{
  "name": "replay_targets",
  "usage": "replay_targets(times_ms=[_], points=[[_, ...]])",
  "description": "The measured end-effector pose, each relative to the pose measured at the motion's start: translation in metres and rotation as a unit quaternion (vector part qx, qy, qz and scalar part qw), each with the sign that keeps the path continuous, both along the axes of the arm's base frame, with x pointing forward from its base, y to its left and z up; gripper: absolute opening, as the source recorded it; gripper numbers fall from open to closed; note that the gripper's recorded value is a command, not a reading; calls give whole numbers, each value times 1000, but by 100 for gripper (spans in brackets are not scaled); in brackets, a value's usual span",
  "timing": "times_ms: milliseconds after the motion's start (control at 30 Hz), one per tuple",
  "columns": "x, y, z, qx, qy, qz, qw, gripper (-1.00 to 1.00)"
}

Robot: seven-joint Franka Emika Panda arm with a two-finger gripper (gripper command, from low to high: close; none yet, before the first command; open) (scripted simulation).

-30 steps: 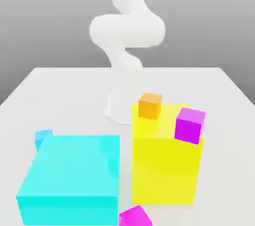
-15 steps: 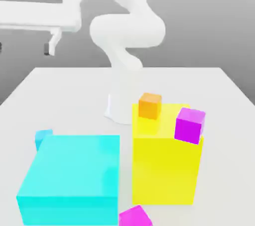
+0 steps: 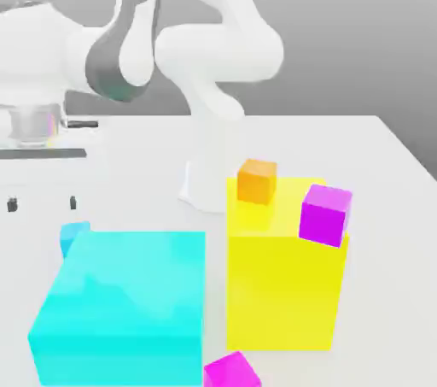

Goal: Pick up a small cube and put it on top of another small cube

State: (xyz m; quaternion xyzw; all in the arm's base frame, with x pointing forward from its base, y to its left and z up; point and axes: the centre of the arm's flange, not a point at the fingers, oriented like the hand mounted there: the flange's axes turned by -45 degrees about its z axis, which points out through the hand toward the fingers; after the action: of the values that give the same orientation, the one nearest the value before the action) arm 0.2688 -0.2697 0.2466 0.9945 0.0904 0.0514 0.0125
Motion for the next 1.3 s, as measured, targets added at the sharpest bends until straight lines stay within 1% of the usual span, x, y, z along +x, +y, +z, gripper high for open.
replay_targets(times_ms=[167, 200, 600, 733, 933, 967, 1167, 1300], points=[[-53, -2, -41, 5, 44, 24, 999, 0], [-59, -2, -45, 5, 47, 26, 999, 0], [-53, -9, -60, -2, 31, 30, 999, 0], [-56, -9, -75, 0, 33, 26, 999, 0], [-62, -4, -108, 4, 47, 28, 998, 0], [-64, -3, -113, 5, 50, 29, 998, -100], [-65, -2, -116, 7, 51, 29, 998, -100], [-60, -6, -99, 4, 42, 27, 999, -100]])
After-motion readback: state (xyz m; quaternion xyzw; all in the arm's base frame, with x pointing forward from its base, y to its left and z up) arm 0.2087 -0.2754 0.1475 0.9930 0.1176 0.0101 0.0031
